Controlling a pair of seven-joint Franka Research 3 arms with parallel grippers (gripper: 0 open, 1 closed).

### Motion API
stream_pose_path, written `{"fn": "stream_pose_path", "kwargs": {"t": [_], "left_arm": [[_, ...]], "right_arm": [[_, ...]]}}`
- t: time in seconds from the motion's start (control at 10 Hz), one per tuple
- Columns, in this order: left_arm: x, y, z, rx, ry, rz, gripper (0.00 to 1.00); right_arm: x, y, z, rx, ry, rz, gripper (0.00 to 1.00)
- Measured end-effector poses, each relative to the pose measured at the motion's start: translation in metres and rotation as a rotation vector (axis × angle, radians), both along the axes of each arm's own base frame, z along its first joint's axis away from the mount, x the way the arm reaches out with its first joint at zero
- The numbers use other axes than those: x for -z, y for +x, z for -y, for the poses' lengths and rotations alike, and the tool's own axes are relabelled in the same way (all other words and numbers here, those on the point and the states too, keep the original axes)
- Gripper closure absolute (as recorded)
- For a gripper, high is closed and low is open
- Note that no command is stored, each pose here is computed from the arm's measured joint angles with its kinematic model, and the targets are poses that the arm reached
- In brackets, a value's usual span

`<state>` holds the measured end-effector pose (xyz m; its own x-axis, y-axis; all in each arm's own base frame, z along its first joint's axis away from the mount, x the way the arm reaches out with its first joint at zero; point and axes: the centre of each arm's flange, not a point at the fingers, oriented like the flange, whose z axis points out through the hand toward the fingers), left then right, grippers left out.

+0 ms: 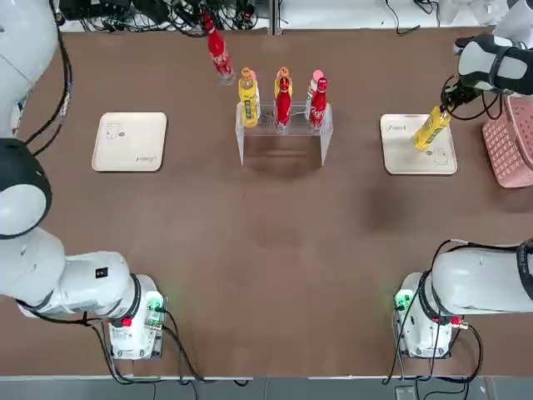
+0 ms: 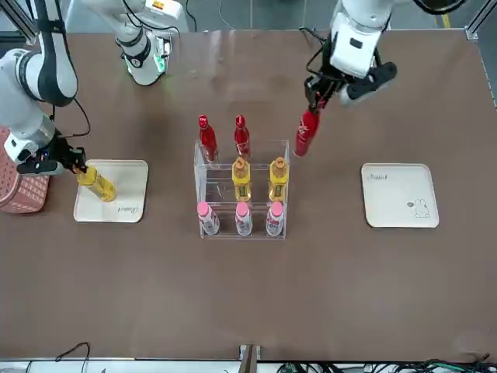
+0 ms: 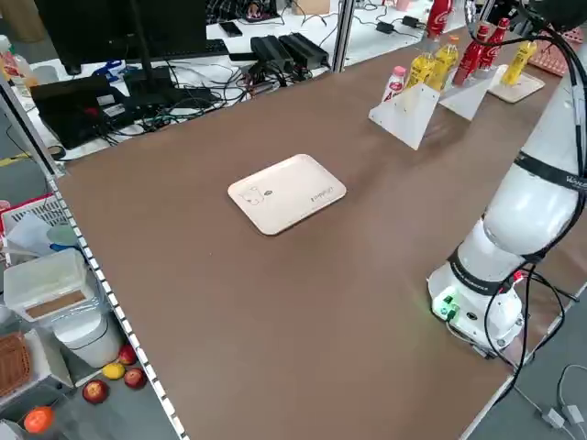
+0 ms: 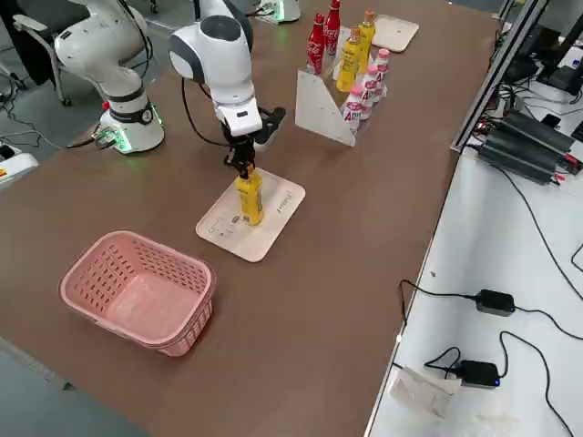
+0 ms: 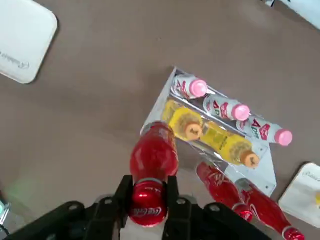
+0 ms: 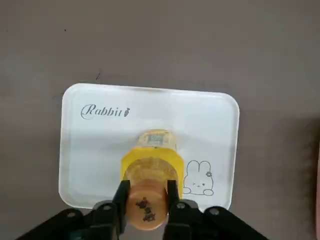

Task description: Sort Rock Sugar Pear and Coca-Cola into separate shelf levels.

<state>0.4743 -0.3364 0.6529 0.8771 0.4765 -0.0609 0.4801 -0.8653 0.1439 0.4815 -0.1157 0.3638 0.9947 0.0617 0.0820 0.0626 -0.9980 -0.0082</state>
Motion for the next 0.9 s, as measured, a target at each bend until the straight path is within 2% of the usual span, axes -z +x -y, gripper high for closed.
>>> {"fn": "stream_pose_path", "kwargs": {"t": [0.3,0.5,0.7,0.9], "left_arm": [[0.014,0.003,0.008,-0.031,-0.022,-0.059,0.67],[0.035,-0.008,0.040,-0.003,0.024,-0.073,0.67],[0.051,-0.024,0.070,0.009,0.044,-0.096,0.67],[0.053,-0.021,0.080,-0.016,0.009,-0.068,0.67]], "right_arm": [[0.000,0.000,0.000,0.000,0.000,0.000,0.66],[-0.002,0.001,-0.004,0.012,0.008,-0.013,0.66],[-0.020,0.011,-0.021,0.012,0.033,-0.078,0.66],[-0.060,0.025,-0.032,-0.008,0.049,-0.120,0.66]]}}
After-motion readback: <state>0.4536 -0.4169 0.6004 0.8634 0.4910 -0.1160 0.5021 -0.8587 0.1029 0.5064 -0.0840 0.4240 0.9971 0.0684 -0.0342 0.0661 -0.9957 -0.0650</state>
